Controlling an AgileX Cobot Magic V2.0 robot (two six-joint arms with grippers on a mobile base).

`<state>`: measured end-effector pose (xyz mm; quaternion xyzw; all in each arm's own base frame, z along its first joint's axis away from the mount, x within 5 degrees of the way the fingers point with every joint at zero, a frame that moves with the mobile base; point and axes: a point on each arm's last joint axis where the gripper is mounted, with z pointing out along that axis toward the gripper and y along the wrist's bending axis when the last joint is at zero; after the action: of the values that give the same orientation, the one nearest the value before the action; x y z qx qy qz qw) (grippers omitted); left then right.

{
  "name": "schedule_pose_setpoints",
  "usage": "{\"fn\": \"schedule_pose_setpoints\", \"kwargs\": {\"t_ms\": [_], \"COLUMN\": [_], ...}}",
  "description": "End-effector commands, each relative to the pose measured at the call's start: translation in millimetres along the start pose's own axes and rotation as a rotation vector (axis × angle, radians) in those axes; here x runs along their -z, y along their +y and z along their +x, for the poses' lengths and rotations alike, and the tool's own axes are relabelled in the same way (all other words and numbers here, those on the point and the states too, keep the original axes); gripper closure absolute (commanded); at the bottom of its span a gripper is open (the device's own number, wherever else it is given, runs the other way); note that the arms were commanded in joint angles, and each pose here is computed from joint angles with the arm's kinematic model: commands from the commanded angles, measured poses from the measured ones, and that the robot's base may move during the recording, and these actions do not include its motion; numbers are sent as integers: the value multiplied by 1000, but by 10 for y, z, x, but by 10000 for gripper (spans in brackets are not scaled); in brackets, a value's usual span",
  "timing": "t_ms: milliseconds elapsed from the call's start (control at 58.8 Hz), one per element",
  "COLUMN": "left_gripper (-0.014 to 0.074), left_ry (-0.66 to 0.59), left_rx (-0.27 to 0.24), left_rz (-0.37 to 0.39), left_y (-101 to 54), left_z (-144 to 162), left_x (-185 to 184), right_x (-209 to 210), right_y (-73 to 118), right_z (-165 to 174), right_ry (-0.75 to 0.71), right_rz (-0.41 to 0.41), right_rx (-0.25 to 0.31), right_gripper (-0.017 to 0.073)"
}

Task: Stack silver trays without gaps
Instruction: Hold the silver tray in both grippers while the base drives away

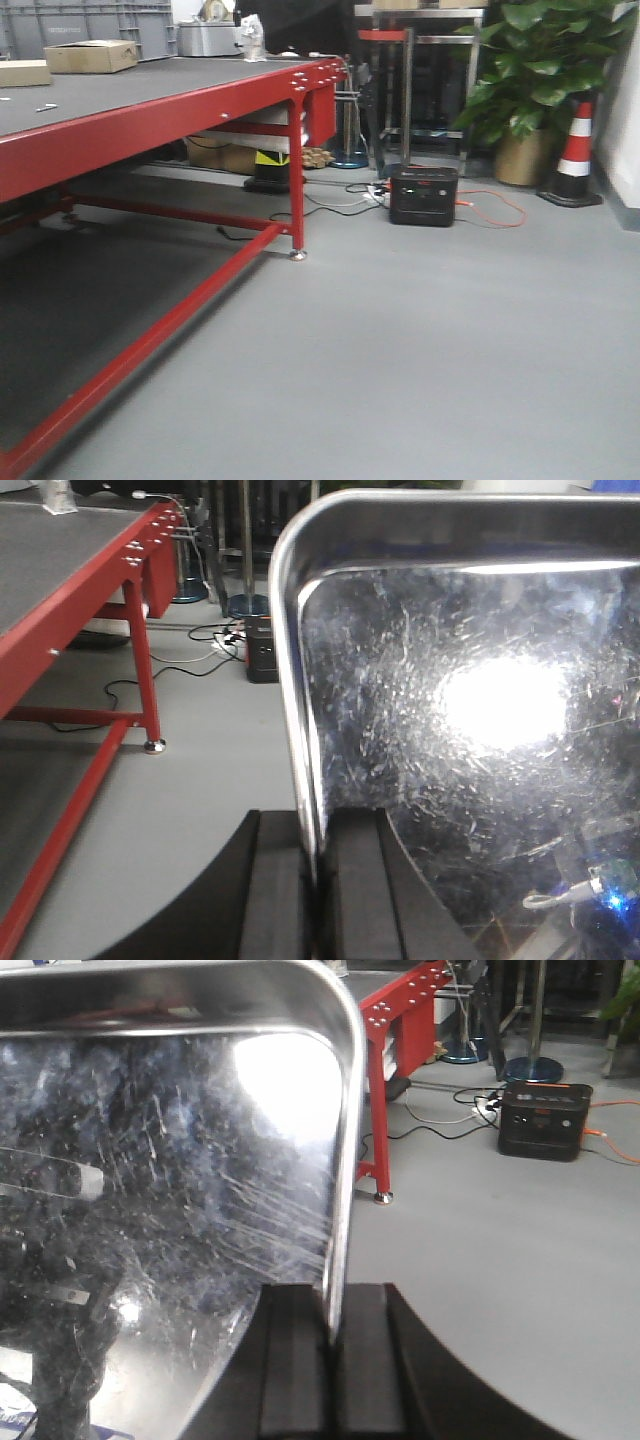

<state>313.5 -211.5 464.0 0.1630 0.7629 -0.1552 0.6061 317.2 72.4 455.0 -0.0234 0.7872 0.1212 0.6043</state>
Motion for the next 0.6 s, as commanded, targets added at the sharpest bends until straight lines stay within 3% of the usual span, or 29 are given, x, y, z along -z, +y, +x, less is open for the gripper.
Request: {"fn": "schedule_pose_setpoints", "kwargs": {"t_ms": [0, 578], "left_gripper": [601, 601], "left_ry": [-82, -87], "left_rx": [26, 26], "left_rz": [71, 73], "left_y": [-126, -128], "left_z": [-105, -110], "left_x": [54, 55], "right_x": [49, 50], "right_y": [83, 83], "right_z": [-88, -90], "right_ry": [-75, -78], "right_rz": [-44, -45], "right_rx": [-23, -23], "right_gripper": [638, 638]}}
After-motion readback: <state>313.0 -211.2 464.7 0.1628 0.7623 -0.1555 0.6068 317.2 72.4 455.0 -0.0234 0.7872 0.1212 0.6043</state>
